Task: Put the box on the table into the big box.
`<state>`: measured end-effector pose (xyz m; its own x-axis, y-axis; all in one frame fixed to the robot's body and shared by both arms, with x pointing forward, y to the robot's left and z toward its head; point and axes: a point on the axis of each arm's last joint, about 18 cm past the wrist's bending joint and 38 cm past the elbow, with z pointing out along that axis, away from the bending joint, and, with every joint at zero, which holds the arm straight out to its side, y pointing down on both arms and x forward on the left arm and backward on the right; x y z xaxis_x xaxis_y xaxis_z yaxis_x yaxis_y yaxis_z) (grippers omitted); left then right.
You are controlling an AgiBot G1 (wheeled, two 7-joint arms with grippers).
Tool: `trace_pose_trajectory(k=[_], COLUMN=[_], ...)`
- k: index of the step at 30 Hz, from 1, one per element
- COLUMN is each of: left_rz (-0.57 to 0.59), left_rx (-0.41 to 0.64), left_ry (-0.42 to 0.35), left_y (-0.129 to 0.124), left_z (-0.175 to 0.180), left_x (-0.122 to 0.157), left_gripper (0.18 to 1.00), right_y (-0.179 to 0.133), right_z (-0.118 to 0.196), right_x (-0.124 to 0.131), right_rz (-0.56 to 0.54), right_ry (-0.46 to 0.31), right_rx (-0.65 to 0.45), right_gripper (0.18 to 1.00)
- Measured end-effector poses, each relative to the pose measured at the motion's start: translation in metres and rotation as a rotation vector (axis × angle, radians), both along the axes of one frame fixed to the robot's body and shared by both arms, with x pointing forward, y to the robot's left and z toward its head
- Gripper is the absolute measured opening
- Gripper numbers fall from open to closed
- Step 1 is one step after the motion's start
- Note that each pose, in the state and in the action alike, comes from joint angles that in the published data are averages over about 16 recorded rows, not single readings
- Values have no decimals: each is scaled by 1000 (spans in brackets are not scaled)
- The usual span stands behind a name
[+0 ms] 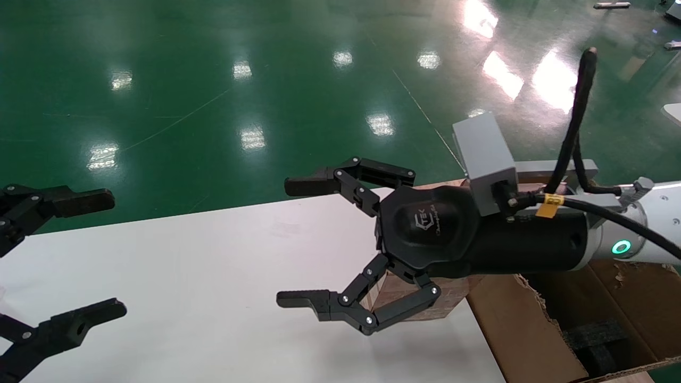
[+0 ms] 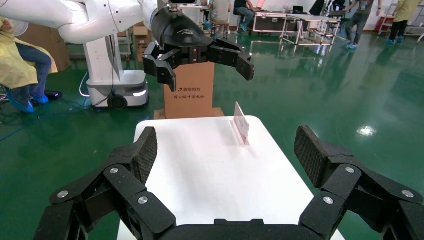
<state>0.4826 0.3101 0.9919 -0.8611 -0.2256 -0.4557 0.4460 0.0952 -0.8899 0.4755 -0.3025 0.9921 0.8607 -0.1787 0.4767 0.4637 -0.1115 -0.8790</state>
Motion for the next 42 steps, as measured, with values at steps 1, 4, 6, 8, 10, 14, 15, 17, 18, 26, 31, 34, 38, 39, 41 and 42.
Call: trace_pose_trajectory(k=[1,4,6,8,10,14,15,17,18,26,31,34,38,39,41,42], left_rz=[0,0,0,0,0,0,0,0,0,0,0,0,0,0,0,0], left_rx=[0,0,0,0,0,0,0,0,0,0,0,0,0,0,0,0], left_ry=[0,0,0,0,0,0,0,0,0,0,0,0,0,0,0,0], left_y=[0,0,0,0,0,0,0,0,0,0,0,0,0,0,0,0], left_z=[0,0,0,0,0,0,0,0,0,0,0,0,0,0,0,0], left_x=[0,0,0,0,0,0,0,0,0,0,0,0,0,0,0,0], left_gripper=[1001,1001,1001,1001,1001,1001,1001,1000,1000,988,963,940,887,872,846,825], right_y=[0,0,0,0,0,0,0,-1,-2,-21,-46,-63,-84,-88,-96,-100], right_z=[0,0,0,0,0,0,0,0,0,3,3,2,-2,-4,-7,-9], right_x=[0,0,0,0,0,0,0,1,1,14,30,40,52,54,59,61], right_rz=[0,0,0,0,0,-1,-2,-7,-10,-84,-170,-226,-290,-304,-329,-340], right_ry=[0,0,0,0,0,-2,-4,-10,-14,-73,-113,-127,-130,-128,-124,-121], right_rx=[0,0,0,0,0,-2,-4,-8,-11,-57,-101,-126,-156,-163,-178,-185], right_gripper=[1001,1001,1001,1001,1001,1001,1001,1001,1001,1001,1001,1001,1001,1001,1001,1001])
